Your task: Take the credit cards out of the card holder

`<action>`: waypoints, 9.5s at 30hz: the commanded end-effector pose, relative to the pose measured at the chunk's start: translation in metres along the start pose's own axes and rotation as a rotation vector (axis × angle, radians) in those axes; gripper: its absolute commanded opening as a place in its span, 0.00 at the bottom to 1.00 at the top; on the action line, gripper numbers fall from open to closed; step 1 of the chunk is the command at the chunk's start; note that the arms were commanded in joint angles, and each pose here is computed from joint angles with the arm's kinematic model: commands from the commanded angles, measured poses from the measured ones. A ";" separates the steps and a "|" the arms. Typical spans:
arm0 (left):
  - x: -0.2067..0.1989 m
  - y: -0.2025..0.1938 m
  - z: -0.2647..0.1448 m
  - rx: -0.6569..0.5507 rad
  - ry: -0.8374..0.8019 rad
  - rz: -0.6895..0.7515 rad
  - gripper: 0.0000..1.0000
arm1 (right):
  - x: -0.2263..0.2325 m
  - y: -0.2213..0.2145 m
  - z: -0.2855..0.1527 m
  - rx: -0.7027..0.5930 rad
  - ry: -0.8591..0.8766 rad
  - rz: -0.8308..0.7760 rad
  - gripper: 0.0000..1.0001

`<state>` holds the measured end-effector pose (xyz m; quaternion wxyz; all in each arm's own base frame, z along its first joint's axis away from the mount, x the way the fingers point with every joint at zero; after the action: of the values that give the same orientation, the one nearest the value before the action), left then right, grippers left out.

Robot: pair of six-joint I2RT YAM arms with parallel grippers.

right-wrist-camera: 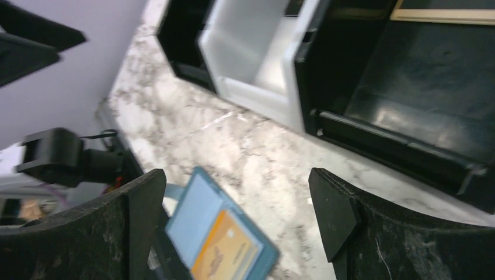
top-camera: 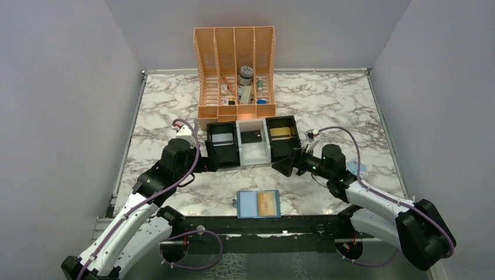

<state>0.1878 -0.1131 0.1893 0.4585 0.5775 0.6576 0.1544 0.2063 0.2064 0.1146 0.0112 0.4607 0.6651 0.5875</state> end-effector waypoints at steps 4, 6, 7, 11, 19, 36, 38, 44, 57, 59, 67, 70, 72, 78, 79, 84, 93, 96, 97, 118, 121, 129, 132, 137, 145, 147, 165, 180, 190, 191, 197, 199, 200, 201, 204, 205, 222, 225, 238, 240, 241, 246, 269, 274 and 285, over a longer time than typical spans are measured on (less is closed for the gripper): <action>-0.044 -0.009 0.002 0.046 -0.303 -0.039 0.97 | 0.034 -0.017 -0.020 0.027 0.202 0.098 0.81; -0.069 -0.025 0.003 0.129 -0.496 -0.093 0.92 | 0.036 -0.026 -0.026 0.042 0.220 0.104 0.73; -0.078 -0.030 0.003 0.158 -0.562 -0.125 0.90 | 0.036 -0.028 -0.029 0.049 0.219 0.108 0.70; -0.093 -0.054 0.012 0.240 -0.602 -0.140 0.87 | 0.032 -0.038 -0.035 0.081 0.161 0.108 0.65; -0.111 -0.118 0.027 0.347 -0.471 -0.061 0.78 | 0.037 -0.064 -0.031 0.189 0.151 0.128 0.48; -0.106 -0.176 0.037 0.448 -0.437 -0.101 0.58 | 0.048 -0.102 -0.017 0.358 0.107 0.135 0.27; -0.105 -0.180 0.038 0.460 -0.428 -0.096 0.56 | 0.047 -0.106 -0.016 0.371 0.097 0.142 0.26; -0.105 -0.191 0.041 0.484 -0.422 -0.097 0.52 | 0.047 -0.115 -0.016 0.405 0.085 0.146 0.25; -0.098 -0.209 0.048 0.510 -0.361 -0.143 0.37 | 0.031 -0.126 -0.021 0.397 -0.003 0.186 0.16; -0.097 -0.212 0.048 0.513 -0.359 -0.161 0.34 | 0.031 -0.128 -0.021 0.404 -0.004 0.187 0.16; -0.097 -0.219 0.050 0.514 -0.370 -0.218 0.28 | 0.030 -0.137 -0.024 0.422 0.016 0.204 0.16; -0.098 -0.219 0.051 0.508 -0.371 -0.232 0.25 | 0.031 -0.137 -0.024 0.423 0.021 0.205 0.16; -0.099 -0.219 0.051 0.507 -0.373 -0.243 0.23 | 0.031 -0.137 -0.024 0.426 0.025 0.203 0.16; -0.099 -0.219 0.052 0.505 -0.373 -0.254 0.15 | 0.030 -0.137 -0.023 0.426 0.014 0.200 0.16; -0.099 -0.218 0.051 0.498 -0.375 -0.258 0.13 | 0.029 -0.136 -0.023 0.424 0.006 0.196 0.16; -0.094 -0.212 0.049 0.456 -0.379 -0.276 0.04 | 0.025 -0.127 -0.024 0.396 -0.047 0.166 0.16; -0.090 -0.211 0.047 0.448 -0.377 -0.285 0.00 | 0.051 -0.103 -0.026 0.344 0.094 0.130 0.16; -0.091 -0.211 0.047 0.447 -0.377 -0.283 0.00 | 0.064 -0.100 -0.024 0.351 0.177 0.126 0.17; -0.090 -0.211 0.047 0.448 -0.377 -0.281 0.00 | 0.067 -0.100 -0.022 0.356 0.196 0.125 0.17; -0.079 -0.209 0.045 0.423 -0.351 -0.266 0.00 | 0.018 -0.134 -0.013 0.491 -0.113 0.066 0.18; -0.077 -0.209 0.045 0.424 -0.346 -0.262 0.00 | 0.026 -0.116 -0.009 0.460 -0.105 0.028 0.18; -0.075 -0.209 0.044 0.418 -0.337 -0.265 0.00 | 0.055 -0.104 -0.003 0.445 0.047 0.074 0.20; -0.074 -0.208 0.045 0.416 -0.330 -0.264 0.00 | 0.057 -0.109 -0.002 0.446 0.075 0.096 0.24; -0.073 -0.210 0.045 0.423 -0.320 -0.261 0.00 | 0.043 -0.127 -0.003 0.490 0.021 0.104 0.27; -0.075 -0.212 0.044 0.440 -0.325 -0.266 0.20 | 0.025 -0.147 -0.009 0.494 -0.060 0.167 0.26; -0.075 -0.211 0.044 0.440 -0.328 -0.269 0.20 | 0.024 -0.147 -0.011 0.481 -0.071 0.174 0.26; -0.078 -0.204 0.043 0.407 -0.344 -0.274 0.00 | 0.073 -0.107 -0.001 0.448 0.175 0.097 0.28; -0.060 -0.199 0.042 0.368 -0.259 -0.241 0.00 | 0.036 -0.141 0.003 0.509 -0.039 0.159 0.28; -0.057 -0.194 0.035 0.346 -0.297 -0.258 0.20 | 0.038 -0.141 0.004 0.518 -0.025 0.148 0.28; -0.060 -0.194 0.034 0.347 -0.319 -0.266 0.26 | 0.038 -0.141 0.004 0.519 -0.025 0.146 0.28; -0.067 -0.198 0.037 0.367 -0.342 -0.302 0.46 | 0.036 -0.143 0.003 0.521 -0.032 0.149 0.28; -0.066 -0.202 0.040 0.376 -0.332 -0.312 0.47 | 0.036 -0.143 0.003 0.521 -0.032 0.149 0.28; -0.066 -0.203 0.040 0.379 -0.338 -0.322 0.46 | 0.036 -0.144 0.003 0.524 -0.032 0.150 0.28; -0.067 -0.204 0.040 0.383 -0.346 -0.336 0.46 | 0.035 -0.145 0.002 0.525 -0.033 0.149 0.28; -0.068 -0.207 0.041 0.390 -0.355 -0.356 0.43 | 0.035 -0.145 0.002 0.525 -0.033 0.152 0.28; -0.069 -0.207 0.042 0.392 -0.353 -0.356 0.42 | 0.035 -0.145 0.003 0.524 -0.033 0.152 0.28; -0.076 -0.208 0.041 0.400 -0.388 -0.426 0.10 | 0.029 -0.154 0.000 0.536 -0.055 0.164 0.27; -0.076 -0.206 0.040 0.397 -0.399 -0.434 0.01 | 0.028 -0.154 0.000 0.535 -0.058 0.163 0.27; -0.052 -0.207 0.035 0.362 -0.374 -0.460 0.00 | 0.024 -0.153 -0.002 0.534 -0.088 0.156 0.27; -0.049 -0.208 0.034 0.361 -0.360 -0.452 0.00 | 0.025 -0.152 -0.001 0.532 -0.086 0.153 0.27; -0.047 -0.208 0.035 0.357 -0.352 -0.448 0.00 | 0.025 -0.152 -0.001 0.534 -0.086 0.150 0.27; -0.040 -0.203 0.035 0.332 -0.296 -0.416 0.00 | 0.029 -0.145 0.001 0.522 -0.071 0.135 0.27; -0.049 -0.192 0.033 0.313 -0.301 -0.370 0.00 | 0.083 -0.111 0.028 0.501 0.170 0.035 0.33; -0.054 -0.193 0.031 0.320 -0.344 -0.382 0.05 | 0.057 -0.138 0.026 0.557 0.044 0.087 0.33; -0.060 -0.204 0.028 0.392 -0.397 -0.417 0.27 | 0.039 -0.160 0.012 0.561 -0.020 0.158 0.33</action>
<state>0.0859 -0.2296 0.0494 0.4770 0.5284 0.6858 -0.1515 0.1055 0.2879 0.0454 -0.1829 0.4535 0.7475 0.4496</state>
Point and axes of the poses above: each gripper's point midway between its finger pads, its own z axis out along the fingers, its own x axis along the line the jaws close on, y = z × x, the point moved 3 cm from there along -z, back along the fingers, and after that the axes turned 8 degrees about -z, right-handed, at the moved point
